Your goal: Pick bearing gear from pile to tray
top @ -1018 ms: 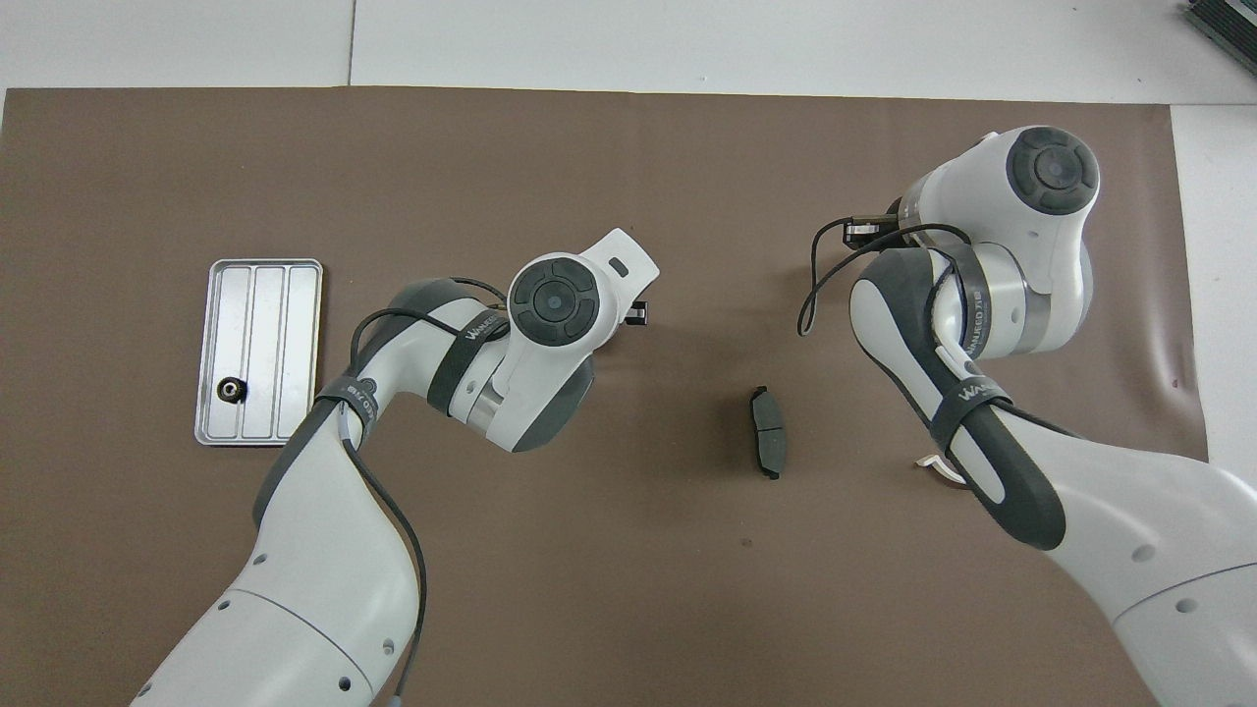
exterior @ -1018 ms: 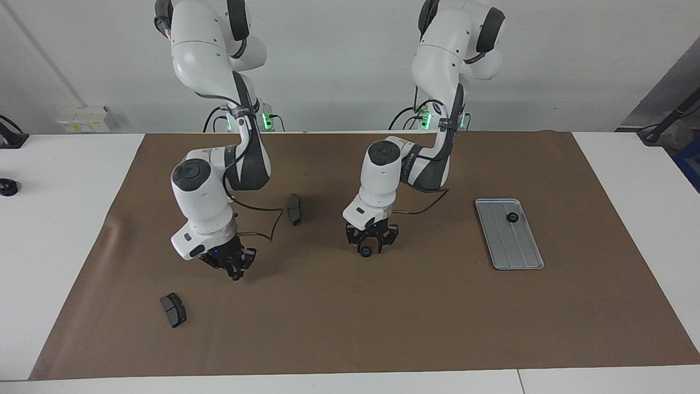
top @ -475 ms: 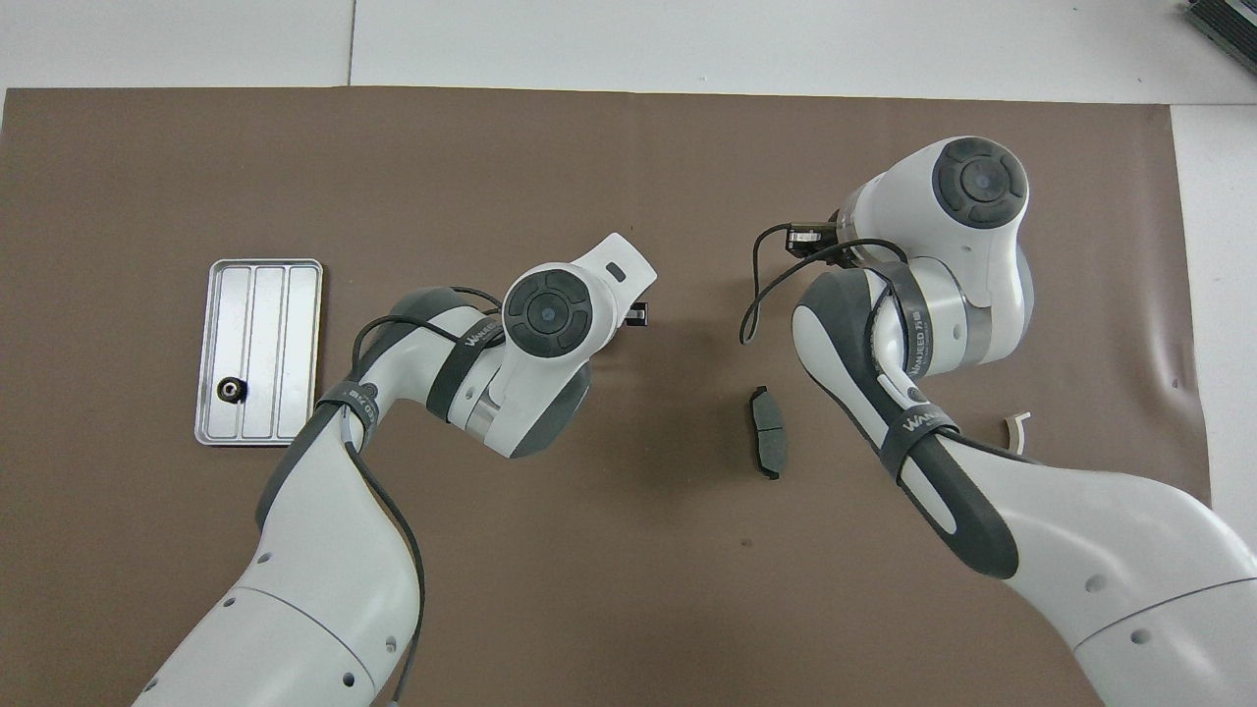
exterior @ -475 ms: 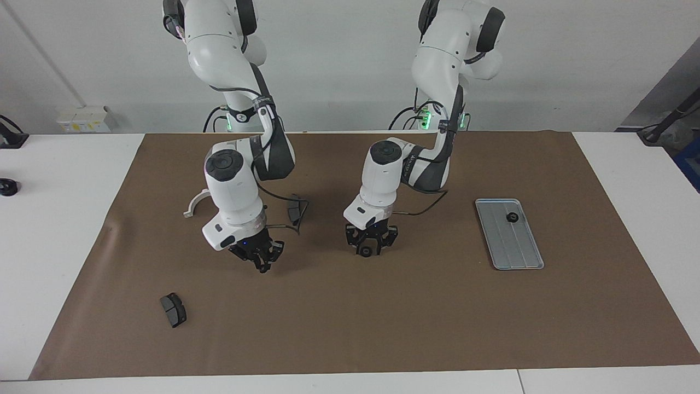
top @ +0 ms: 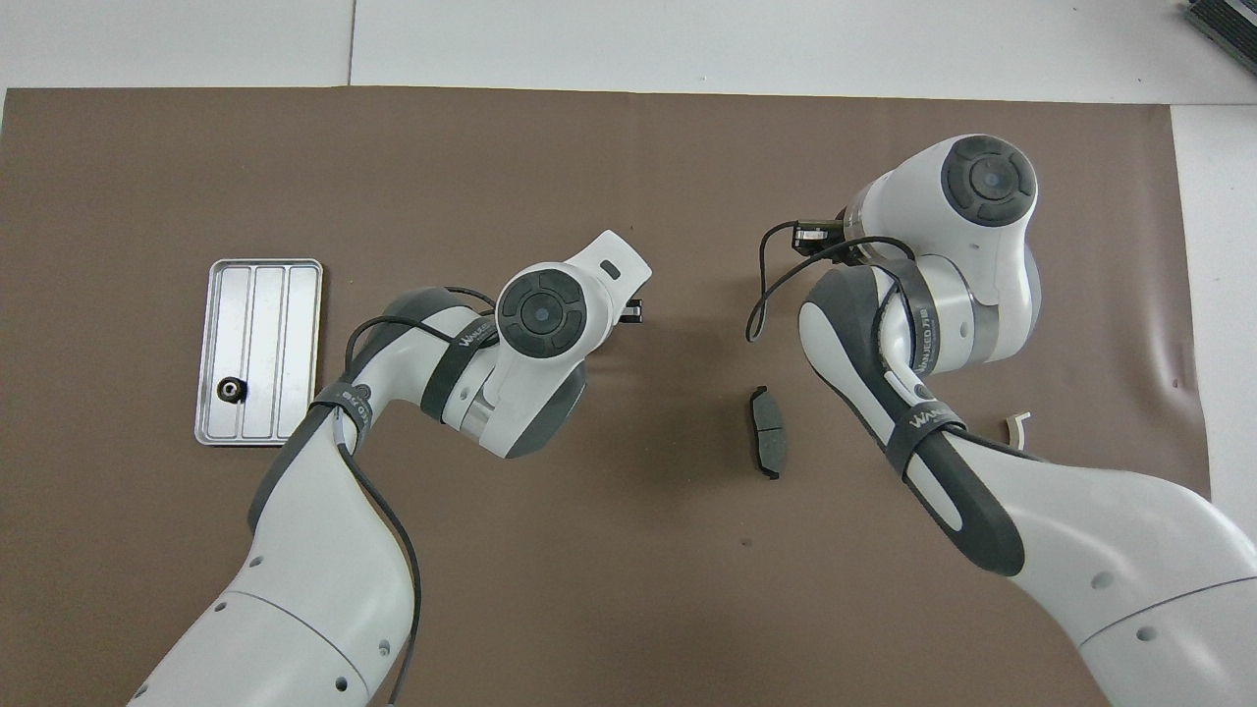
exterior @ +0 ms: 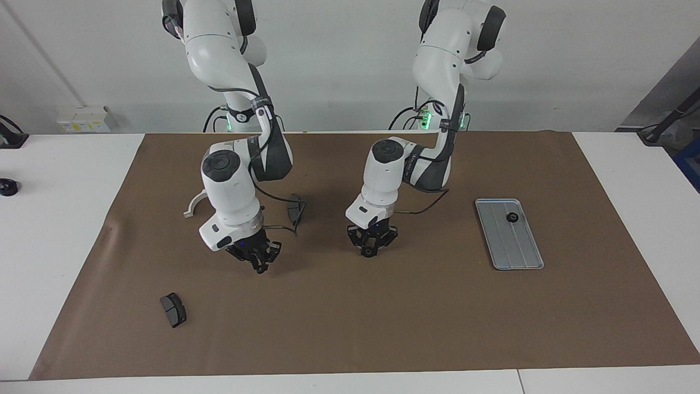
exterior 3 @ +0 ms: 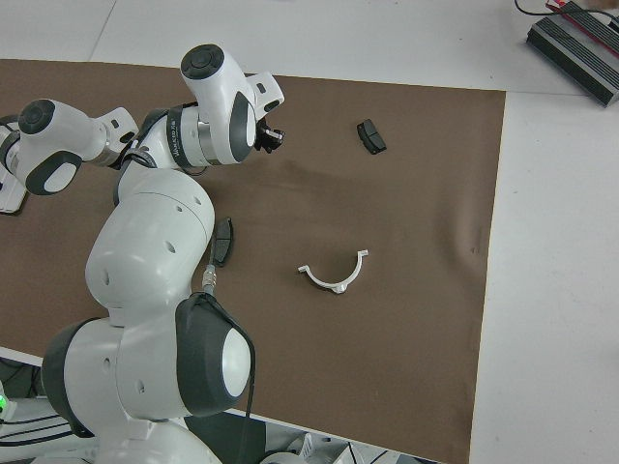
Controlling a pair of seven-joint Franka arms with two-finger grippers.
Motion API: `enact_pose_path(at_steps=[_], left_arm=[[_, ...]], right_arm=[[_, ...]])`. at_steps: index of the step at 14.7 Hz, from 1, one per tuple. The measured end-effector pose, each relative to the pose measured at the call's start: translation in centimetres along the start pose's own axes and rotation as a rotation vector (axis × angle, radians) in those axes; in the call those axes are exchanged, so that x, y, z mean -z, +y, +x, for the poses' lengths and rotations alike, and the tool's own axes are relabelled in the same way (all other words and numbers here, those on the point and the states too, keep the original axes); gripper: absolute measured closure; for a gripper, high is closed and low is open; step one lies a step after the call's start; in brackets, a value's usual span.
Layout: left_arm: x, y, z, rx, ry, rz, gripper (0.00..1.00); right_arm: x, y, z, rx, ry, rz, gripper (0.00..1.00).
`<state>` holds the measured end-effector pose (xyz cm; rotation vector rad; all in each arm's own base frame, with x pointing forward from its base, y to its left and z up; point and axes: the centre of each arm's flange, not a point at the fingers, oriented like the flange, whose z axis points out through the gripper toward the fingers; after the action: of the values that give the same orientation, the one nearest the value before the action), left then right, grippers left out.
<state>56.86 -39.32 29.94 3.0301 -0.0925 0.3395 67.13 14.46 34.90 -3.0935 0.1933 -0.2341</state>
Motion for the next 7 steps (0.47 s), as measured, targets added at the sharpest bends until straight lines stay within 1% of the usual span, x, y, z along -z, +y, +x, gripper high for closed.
enact_pose_path(at_steps=[3,5,7], left_arm=[[1.0,-1.5,0.8,0.029,-0.014,0.023,0.66],[2.4,-4.0,1.8,0.068,-0.037,0.050,0.66],[3.7,-7.6,2.7,0.119,-0.051,0.073,0.66]], right_arm=[[0.0,0.0,0.0,0.000,0.001,0.000,0.77],[0.5,-0.3,0.2,-0.006,0.010,0.005,0.77],[1.4,-2.2,0.1,-0.038,0.022,0.027,0.77]])
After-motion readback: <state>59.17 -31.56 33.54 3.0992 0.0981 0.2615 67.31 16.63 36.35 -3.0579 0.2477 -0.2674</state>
